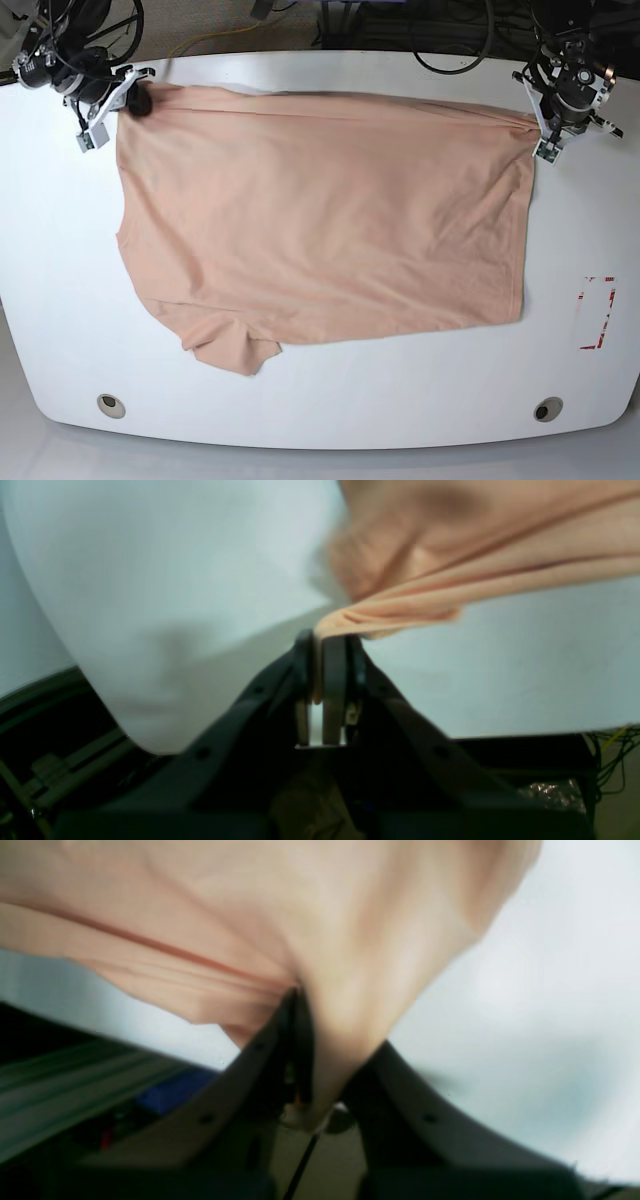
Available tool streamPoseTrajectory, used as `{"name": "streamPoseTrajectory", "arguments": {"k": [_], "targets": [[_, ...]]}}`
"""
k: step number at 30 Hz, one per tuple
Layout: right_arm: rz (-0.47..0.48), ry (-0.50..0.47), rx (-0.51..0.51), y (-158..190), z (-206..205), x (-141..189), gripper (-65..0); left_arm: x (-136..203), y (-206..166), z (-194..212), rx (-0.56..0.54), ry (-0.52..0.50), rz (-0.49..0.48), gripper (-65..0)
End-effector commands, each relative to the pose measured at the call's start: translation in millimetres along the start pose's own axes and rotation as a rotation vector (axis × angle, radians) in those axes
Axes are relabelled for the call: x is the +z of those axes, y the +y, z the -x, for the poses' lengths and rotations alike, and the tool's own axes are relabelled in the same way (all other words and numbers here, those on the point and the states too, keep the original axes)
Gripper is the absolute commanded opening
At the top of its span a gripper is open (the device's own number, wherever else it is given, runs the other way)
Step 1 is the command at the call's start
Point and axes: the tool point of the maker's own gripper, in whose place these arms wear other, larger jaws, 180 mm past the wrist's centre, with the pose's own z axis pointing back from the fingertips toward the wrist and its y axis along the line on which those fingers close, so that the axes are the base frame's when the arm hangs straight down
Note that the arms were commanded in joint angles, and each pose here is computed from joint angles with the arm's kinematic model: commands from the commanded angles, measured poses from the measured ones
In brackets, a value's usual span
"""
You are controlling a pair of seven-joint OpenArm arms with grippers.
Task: Fold the T-shirt properly
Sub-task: 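Lift the shirt edge with both grippers and lay it flat again, then release the shirt and open both grippers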
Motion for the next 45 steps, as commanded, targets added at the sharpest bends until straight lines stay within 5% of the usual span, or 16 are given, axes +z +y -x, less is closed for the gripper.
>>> {"name": "streamPoseTrajectory", "arguments": {"k": [1, 17, 30, 37, 45], "targets": [[0.027, -0.034, 0.034, 3.1, -8.7, 8.7, -65.0, 4.0, 11.8, -0.4, -0.001, 0.000, -0.042, -65.0], [0.013, 0.041, 0.016, 24.6, 32.7, 16.6, -65.0, 12.7, 42.5, 38.2, 0.091, 0.061, -0.122, -65.0], [-0.097, -0.151, 0.021, 43.0, -19.0, 16.0, -65.0, 13.8, 74.9, -52.6, 0.207, -0.163, -0.185, -65.0], [-0.040, -0.206, 0.062, 30.9, -54.6, 10.1, -65.0, -4.7, 68.0, -81.7, 0.192, -0.196, -0.124, -65.0], [-0.049, -0.234, -0.009, 8.8, -83.0, -14.2, -65.0, -29.5, 65.8, -108.1, 0.158, -0.200, -0.055, -65.0]]}}
